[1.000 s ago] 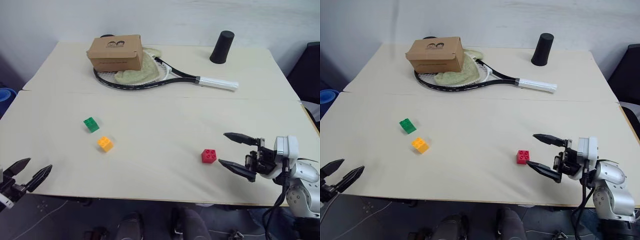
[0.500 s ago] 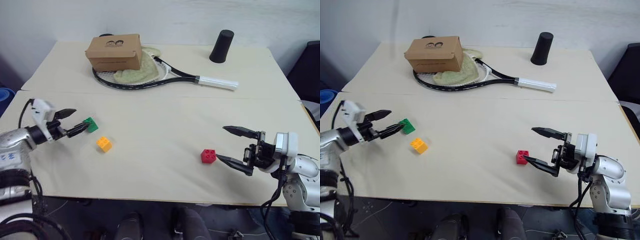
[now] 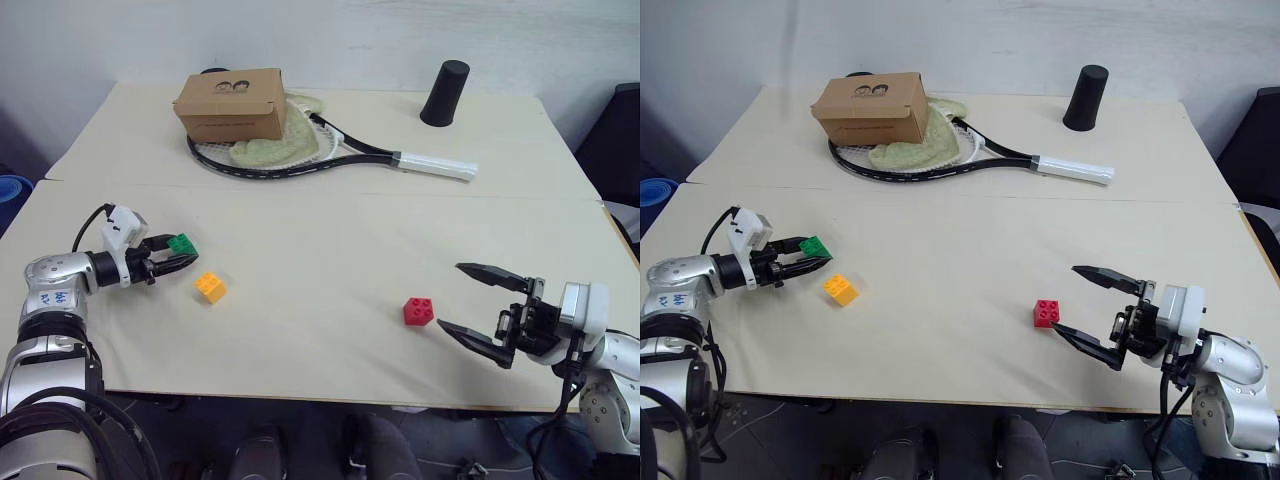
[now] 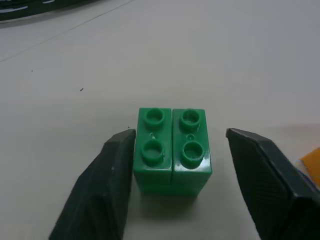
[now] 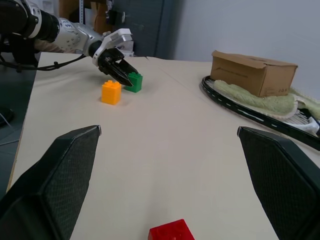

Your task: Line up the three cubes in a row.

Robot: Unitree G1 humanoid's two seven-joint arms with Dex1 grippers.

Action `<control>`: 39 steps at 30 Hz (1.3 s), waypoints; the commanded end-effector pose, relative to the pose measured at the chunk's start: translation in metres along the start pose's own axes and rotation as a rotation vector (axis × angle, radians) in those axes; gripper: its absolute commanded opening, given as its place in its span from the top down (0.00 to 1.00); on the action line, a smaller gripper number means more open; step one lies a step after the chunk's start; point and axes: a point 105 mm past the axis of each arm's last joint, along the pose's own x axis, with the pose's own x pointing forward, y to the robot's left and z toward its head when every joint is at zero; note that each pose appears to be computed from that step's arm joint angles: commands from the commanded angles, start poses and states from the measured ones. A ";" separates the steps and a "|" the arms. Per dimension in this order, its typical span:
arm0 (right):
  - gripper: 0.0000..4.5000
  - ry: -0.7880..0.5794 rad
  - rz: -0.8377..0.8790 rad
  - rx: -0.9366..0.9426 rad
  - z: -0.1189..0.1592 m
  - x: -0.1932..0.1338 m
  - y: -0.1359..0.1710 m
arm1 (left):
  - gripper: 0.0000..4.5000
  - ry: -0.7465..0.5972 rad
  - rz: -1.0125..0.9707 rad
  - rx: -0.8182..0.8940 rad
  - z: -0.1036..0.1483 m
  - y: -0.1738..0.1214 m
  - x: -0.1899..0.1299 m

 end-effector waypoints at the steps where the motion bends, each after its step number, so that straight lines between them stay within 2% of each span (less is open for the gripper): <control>1: 0.00 -0.001 0.012 -0.045 0.010 -0.003 0.000 | 0.64 -0.021 0.008 0.038 0.009 0.004 -0.005; 2: 0.00 0.002 0.011 -0.046 0.010 -0.004 -0.001 | 0.67 -0.039 0.022 0.041 0.013 0.006 -0.007; 5: 0.00 0.008 0.010 -0.051 0.010 -0.006 -0.003 | 0.67 -0.105 0.017 0.074 0.033 0.010 -0.011; 9: 0.00 0.025 0.023 -0.051 0.014 -0.011 -0.001 | 0.67 -0.182 -0.185 0.187 0.080 -0.011 -0.005; 12: 0.00 0.096 0.118 -0.059 0.013 -0.019 0.012 | 0.67 -0.142 -0.460 0.212 0.107 -0.056 0.008; 15: 0.00 0.139 0.140 -0.049 0.011 -0.029 0.017 | 0.67 -0.048 -0.716 0.221 0.111 -0.116 0.024; 17: 0.00 0.150 0.128 -0.045 0.009 -0.032 0.018 | 0.67 -0.034 -0.774 0.239 0.115 -0.142 0.036; 20: 0.00 0.165 0.116 -0.053 0.007 -0.030 0.017 | 0.67 -0.012 -0.827 0.254 0.115 -0.178 0.057; 23: 0.00 0.177 0.117 -0.065 0.006 -0.030 0.017 | 0.67 0.002 -0.802 0.319 0.104 -0.204 0.088; 28: 0.00 0.177 0.118 -0.067 0.007 -0.030 0.022 | 0.67 0.013 -0.722 0.326 0.090 -0.220 0.124; 34: 0.00 0.189 0.096 -0.054 0.006 -0.036 0.026 | 0.67 0.070 -0.698 0.376 0.067 -0.231 0.141; 39: 0.00 0.181 0.079 -0.054 0.005 -0.035 0.027 | 0.67 0.050 -0.732 0.360 0.064 -0.241 0.146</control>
